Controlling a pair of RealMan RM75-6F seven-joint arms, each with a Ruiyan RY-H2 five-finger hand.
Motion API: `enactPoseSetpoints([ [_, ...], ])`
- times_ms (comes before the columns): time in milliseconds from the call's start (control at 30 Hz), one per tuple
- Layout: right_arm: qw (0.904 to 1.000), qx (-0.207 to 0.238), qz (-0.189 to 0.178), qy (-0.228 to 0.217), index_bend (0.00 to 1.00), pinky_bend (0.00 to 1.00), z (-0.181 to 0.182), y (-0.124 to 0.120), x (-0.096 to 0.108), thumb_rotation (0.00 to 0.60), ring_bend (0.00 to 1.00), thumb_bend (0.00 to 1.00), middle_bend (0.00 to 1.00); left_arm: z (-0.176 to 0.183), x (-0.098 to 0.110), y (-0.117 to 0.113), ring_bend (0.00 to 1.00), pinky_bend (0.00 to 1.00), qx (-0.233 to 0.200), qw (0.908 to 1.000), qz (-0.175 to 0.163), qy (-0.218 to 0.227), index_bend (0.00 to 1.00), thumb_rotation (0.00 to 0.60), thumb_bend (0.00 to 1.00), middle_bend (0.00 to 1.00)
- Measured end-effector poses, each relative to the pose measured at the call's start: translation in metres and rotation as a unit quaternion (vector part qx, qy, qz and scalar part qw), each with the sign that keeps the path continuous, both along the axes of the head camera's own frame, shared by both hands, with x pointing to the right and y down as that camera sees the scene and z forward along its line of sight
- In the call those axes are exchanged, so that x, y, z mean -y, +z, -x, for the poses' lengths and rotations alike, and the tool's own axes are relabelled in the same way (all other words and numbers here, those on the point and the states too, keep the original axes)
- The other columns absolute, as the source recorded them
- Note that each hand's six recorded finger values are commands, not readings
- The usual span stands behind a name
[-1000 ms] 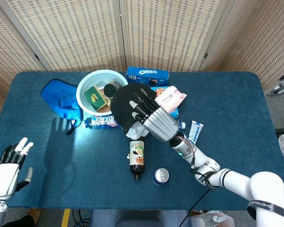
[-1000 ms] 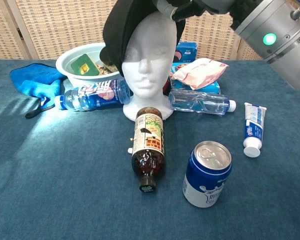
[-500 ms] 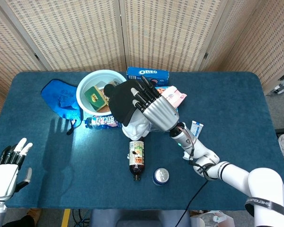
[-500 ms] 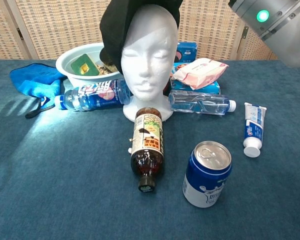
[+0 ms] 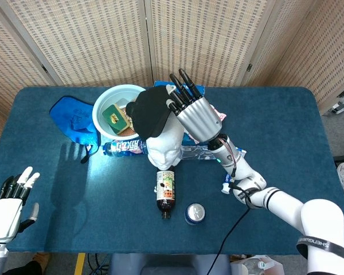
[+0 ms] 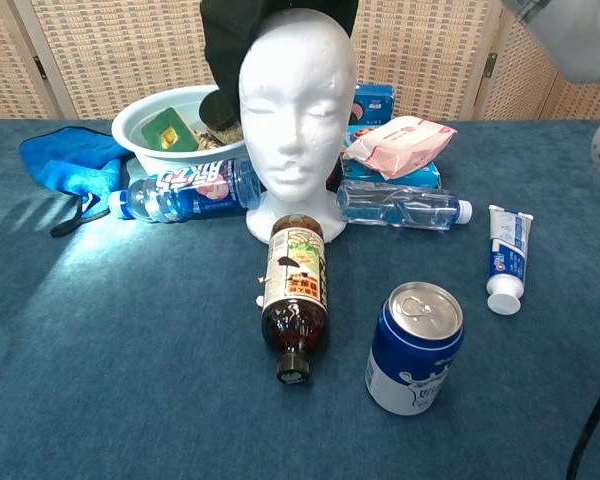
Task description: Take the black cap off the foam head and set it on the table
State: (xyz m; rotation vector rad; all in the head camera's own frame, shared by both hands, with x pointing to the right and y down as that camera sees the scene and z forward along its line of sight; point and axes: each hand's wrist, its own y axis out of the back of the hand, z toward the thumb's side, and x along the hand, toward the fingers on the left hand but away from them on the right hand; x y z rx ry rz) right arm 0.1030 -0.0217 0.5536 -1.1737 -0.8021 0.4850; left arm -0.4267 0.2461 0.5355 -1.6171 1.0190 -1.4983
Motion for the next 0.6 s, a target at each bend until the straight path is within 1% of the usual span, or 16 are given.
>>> enactPoseSetpoints([
  [333,0.9983,-0.023,-0.01,0.052,0.75,0.0,-0.018,-0.003,0.035,0.6,0.09,0.51,0.32,0.0,0.001,0.001,0.0,0.0,-0.001,1.0,0.001,0.0,0.08,0.6,0.49,0.0],
  [600,0.9939,-0.047,-0.017,0.098,0.75,0.0,-0.042,0.0,0.059,0.6,0.09,0.51,0.32,0.0,0.002,0.003,0.0,0.0,-0.001,1.0,0.004,0.001,0.08,0.6,0.49,0.0],
])
